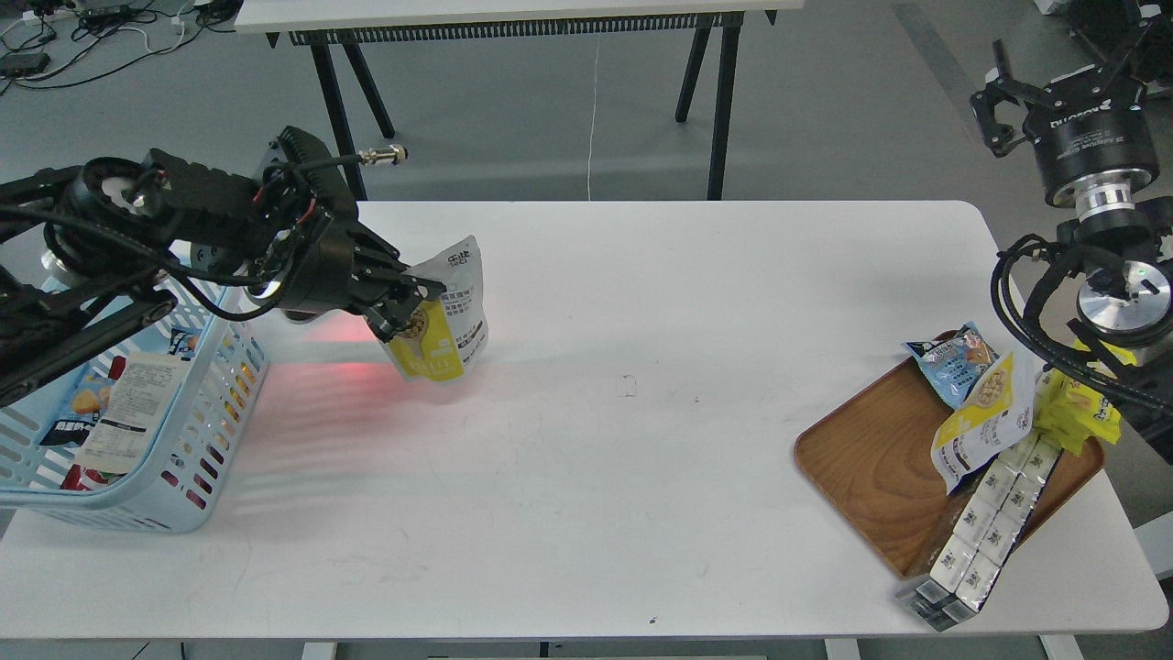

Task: Scan snack and place in basket
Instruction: 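Lift the pouch with the left gripper and pass it over the scanner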

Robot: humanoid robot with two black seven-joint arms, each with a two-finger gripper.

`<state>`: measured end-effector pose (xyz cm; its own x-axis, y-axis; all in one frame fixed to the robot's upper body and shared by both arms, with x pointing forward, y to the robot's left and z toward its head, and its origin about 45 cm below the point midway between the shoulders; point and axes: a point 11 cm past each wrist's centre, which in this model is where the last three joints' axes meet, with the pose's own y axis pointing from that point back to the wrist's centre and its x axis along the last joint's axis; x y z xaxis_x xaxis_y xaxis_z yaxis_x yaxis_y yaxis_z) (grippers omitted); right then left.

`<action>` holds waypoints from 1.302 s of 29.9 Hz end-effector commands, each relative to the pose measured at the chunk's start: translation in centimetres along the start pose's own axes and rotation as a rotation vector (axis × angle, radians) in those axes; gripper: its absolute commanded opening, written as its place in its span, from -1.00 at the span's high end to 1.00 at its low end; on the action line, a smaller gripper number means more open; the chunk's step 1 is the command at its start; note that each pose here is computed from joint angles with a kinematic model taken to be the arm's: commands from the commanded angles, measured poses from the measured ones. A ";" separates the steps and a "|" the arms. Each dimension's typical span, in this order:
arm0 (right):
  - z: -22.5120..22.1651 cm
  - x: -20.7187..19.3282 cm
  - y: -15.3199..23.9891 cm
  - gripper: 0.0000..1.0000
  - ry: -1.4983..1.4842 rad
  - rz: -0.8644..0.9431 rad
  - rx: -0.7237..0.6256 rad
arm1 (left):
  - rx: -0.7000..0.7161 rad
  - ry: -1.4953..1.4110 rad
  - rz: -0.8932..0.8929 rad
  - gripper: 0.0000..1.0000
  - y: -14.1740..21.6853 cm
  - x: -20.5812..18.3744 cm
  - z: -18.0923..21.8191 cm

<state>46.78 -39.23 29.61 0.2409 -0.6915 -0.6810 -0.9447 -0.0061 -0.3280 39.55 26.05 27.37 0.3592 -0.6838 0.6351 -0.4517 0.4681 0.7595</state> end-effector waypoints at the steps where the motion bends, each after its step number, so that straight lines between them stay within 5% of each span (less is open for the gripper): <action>1: 0.4 -0.1 0.0 -0.98 -0.006 -0.001 -0.004 | 0.047 0.039 -0.023 1.00 0.4 -1.1 -1.8; 11: 0.4 -0.1 0.0 -0.98 -0.005 -0.002 -0.005 | 0.125 0.107 -0.057 1.00 0.9 -2.9 -4.7; 39: 1.0 -0.8 -0.4 -0.98 -0.022 -0.015 -0.007 | 0.126 0.095 -0.037 1.00 1.2 -2.0 -4.7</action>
<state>47.03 -38.49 29.63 0.2514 -0.6834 -0.6854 -0.9435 -0.0149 -0.3312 42.10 30.37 27.36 0.4513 -0.6428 0.6189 -0.5275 0.3673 0.7661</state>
